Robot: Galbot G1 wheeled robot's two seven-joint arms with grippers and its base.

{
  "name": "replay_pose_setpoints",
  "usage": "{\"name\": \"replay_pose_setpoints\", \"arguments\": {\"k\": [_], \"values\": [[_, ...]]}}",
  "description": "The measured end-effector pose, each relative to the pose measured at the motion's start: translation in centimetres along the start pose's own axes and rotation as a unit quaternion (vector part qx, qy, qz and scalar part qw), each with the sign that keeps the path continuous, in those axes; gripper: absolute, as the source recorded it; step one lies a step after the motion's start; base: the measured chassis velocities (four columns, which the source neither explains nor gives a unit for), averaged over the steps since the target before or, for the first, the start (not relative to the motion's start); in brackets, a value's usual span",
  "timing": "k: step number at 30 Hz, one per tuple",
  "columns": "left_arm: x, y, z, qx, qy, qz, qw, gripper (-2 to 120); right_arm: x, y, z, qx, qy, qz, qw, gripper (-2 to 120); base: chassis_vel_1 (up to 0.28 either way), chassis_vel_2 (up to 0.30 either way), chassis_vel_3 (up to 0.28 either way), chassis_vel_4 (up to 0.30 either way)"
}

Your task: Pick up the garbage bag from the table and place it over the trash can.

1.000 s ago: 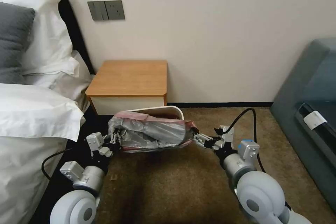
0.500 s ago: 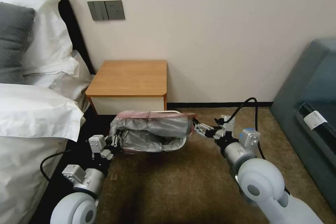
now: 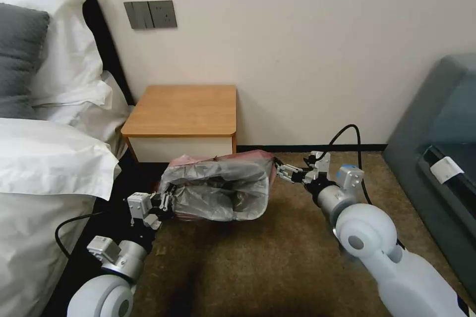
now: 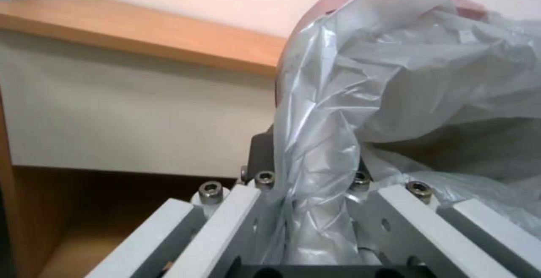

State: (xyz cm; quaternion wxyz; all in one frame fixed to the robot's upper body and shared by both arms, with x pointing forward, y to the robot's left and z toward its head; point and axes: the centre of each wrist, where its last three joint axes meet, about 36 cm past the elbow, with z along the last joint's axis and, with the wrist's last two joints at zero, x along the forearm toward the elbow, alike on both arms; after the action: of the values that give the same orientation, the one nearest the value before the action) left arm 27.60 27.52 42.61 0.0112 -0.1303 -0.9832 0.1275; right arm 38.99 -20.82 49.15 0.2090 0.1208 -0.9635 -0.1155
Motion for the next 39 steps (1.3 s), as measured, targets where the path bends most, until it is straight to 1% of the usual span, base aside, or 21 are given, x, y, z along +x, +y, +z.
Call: {"name": "replay_pose_setpoints", "arguments": {"k": [4,6,10,12,13,15,17,19,20,22,23,25,30,31,32,33,34,35,36,37,39], "values": [[0.1,0.0,-0.3,0.015,-0.004,0.0,0.9999,6,-0.6,-0.4,0.1,-0.005,0.008,-0.004,1.0,100,0.0,0.0,0.0,0.0],[0.1,-0.1,-0.4,0.036,-0.001,-0.001,0.9994,6,-0.9,-0.7,0.4,-0.012,0.015,-0.014,1.0,100,0.0,0.0,0.0,0.0],[0.1,-0.2,-0.5,0.054,0.003,-0.002,0.9985,6,-1.2,-0.8,0.8,-0.017,0.017,-0.018,1.0,100,0.0,0.0,0.0,0.0],[0.1,-0.4,-0.8,0.077,0.008,-0.004,0.997,6,-1.5,-0.9,1.1,-0.02,0.02,-0.018,0.999,100,0.0,0.0,0.0,0.0],[0.1,-0.4,-0.8,0.077,0.008,-0.004,0.997,6,-1.5,-0.9,1.1,-0.02,0.02,-0.018,0.999,100,0.0,0.0,0.0,0.0],[0.0,-0.6,-1.1,0.093,0.013,-0.01,0.9955,6,-1.7,-1.2,1.4,-0.023,0.021,-0.016,0.999,100,0.0,0.0,0.0,0.0],[0.0,-0.6,-1.1,0.096,0.015,-0.014,0.9952,6,-1.5,-1.2,1.5,-0.028,0.018,-0.016,0.999,100,0.0,0.0,0.0,0.0],[-0.1,-0.6,-1.2,0.104,0.022,-0.027,0.9939,6,-0.9,-1.1,1.4,-0.046,0.015,-0.021,0.999,100,0.0,0.0,0.0,0.0],[-0.1,-0.6,-1.2,0.104,0.022,-0.027,0.9939,6,-0.9,-1.1,1.4,-0.046,0.015,-0.021,0.999,100,0.0,0.0,0.0,0.0],[-0.5,-0.7,-1.4,0.12,0.033,-0.045,0.9911,6,0.3,-0.8,1.5,-0.073,0.011,-0.032,0.997,100,0.0,0.0,0.0,0.0],[-0.5,-0.7,-1.4,0.12,0.033,-0.045,0.9911,6,0.3,-0.8,1.5,-0.073,0.011,-0.032,0.997,100,0.0,0.0,0.0,0.0],[-0.7,-0.8,-1.6,0.128,0.045,-0.063,0.9887,6,1.2,-0.4,2.0,-0.091,0.003,-0.039,0.995,100,0.0,0.0,0.0,0.0],[-0.8,-0.8,-1.6,0.127,0.058,-0.081,0.9868,6,2.7,0.5,2.0,-0.105,-0.026,-0.047,0.993,100,0.0,0.0,0.0,0.0],[-0.8,-0.8,-1.5,0.123,0.064,-0.087,0.9866,6,3.4,1.1,1.5,-0.104,-0.038,-0.051,0.992,100,0.0,0.0,0.0,0.0],[-0.9,-0.8,-1.4,0.115,0.069,-0.091,0.9868,6,4.6,1.9,0.7,-0.101,-0.051,-0.065,0.991,100,0.0,0.0,0.0,0.0],[-0.9,-0.8,-1.4,0.115,0.069,-0.091,0.9868,6,4.6,1.9,0.7,-0.101,-0.051,-0.065,0.991,100,0.0,0.0,0.0,0.0],[-0.9,-0.9,-1.2,0.101,0.074,-0.093,0.9878,6,6.5,3.0,-0.6,-0.087,-0.071,-0.091,0.99,100,0.0,0.0,0.0,0.0],[-1.1,-1.2,-1.1,0.087,0.077,-0.092,0.9889,6,8.1,3.7,-1.9,-0.033,-0.09,-0.144,0.985,100,0.0,0.0,0.0,0.0],[-1.1,-1.4,-1.2,0.085,0.077,-0.092,0.989,6,8.3,3.7,-2.2,-0.013,-0.094,-0.164,0.982,98,0.0,0.0,0.0,0.0],[-1.1,-1.4,-1.2,0.085,0.077,-0.092,0.989,6,8.3,3.7,-2.2,-0.013,-0.094,-0.164,0.982,98,0.0,0.0,0.0,0.0],[-1.2,-2.0,-1.3,0.078,0.078,-0.094,0.9895,6,8.4,3.5,-2.9,0.059,-0.1,-0.233,0.966,88,0.0,0.0,0.0,0.0]]}}
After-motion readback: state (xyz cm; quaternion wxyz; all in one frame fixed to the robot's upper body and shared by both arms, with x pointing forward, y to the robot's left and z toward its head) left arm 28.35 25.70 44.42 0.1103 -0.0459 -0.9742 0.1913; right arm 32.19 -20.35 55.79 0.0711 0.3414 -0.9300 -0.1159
